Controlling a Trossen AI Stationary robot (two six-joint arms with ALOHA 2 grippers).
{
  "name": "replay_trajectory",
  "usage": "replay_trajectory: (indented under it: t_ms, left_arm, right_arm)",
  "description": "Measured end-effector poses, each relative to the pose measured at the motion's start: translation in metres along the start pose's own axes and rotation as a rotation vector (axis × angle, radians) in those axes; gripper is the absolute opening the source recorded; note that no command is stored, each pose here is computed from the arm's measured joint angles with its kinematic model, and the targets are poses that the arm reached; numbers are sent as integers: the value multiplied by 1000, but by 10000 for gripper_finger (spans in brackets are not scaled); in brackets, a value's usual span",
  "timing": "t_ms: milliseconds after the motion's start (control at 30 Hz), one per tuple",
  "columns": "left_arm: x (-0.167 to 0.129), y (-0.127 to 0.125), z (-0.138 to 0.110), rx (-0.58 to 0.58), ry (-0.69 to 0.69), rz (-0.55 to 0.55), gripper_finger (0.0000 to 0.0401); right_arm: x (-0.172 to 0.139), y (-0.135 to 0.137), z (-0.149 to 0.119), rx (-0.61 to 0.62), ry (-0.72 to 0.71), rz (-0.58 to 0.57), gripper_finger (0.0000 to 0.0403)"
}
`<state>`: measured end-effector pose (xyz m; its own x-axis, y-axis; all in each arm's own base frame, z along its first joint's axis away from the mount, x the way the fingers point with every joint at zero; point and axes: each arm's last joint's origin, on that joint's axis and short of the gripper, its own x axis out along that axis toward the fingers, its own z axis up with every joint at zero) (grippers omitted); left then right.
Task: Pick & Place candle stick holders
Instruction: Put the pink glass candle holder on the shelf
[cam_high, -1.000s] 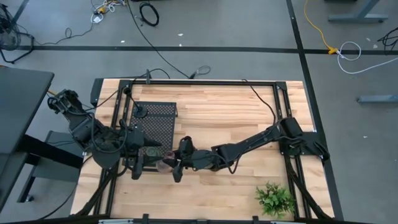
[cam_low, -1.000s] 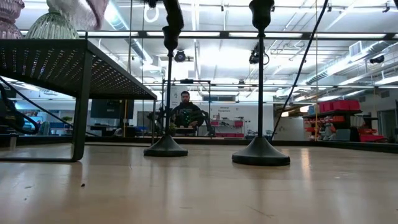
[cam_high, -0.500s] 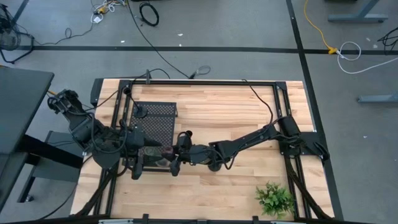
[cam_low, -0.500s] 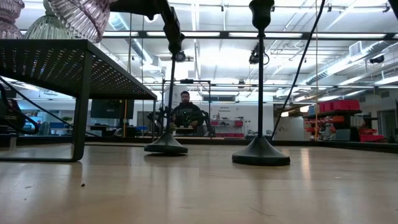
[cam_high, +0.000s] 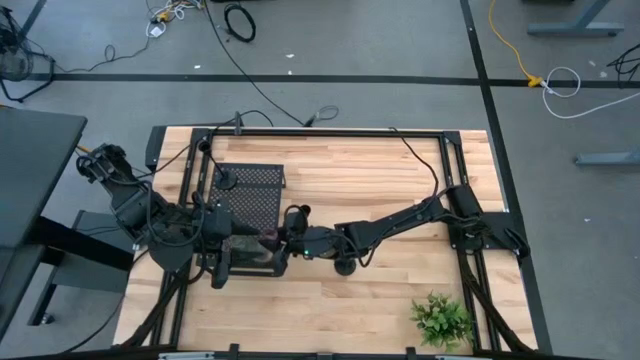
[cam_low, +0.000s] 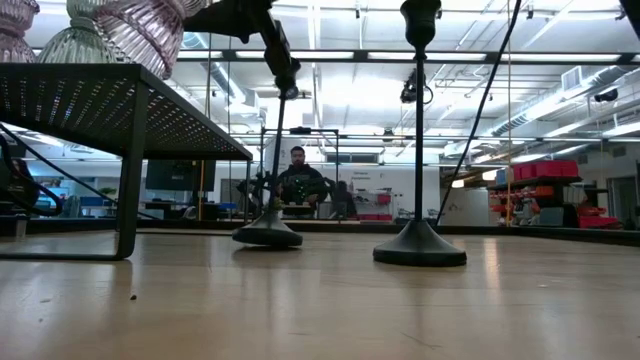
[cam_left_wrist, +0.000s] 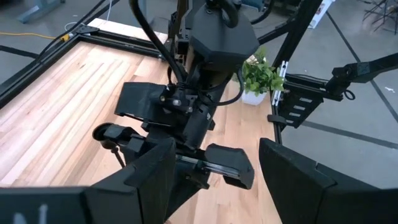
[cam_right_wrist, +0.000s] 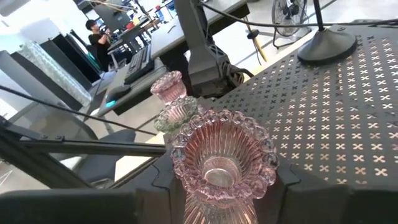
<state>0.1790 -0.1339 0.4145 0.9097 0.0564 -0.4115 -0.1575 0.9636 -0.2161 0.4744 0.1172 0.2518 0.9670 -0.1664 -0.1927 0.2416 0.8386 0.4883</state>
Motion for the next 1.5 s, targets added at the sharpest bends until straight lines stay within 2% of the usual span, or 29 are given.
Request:
replay_trajectory:
  t_ms: [400,600,767,900,1333,1500]
  left_arm:
    - [0,0,-1,9,16,-3,234]
    - [0,0,-2,10,22,-8,234]
    - [0,1,-2,12,25,-6,234]
    - [0,1,-2,12,26,-5,234]
    - [0,1,-3,17,30,-1,234]
    - [0,1,-3,17,30,-2,234]
  right_arm:
    - [15,-5,-23,61,-9,36,130]
    - [17,-3,-18,18,-6,28,130]
    - [19,4,-3,-61,30,-11,130]
    - [20,6,6,-77,37,-21,130]
    - [20,3,1,-112,90,-39,131]
    - [20,4,1,-115,103,-19,149]
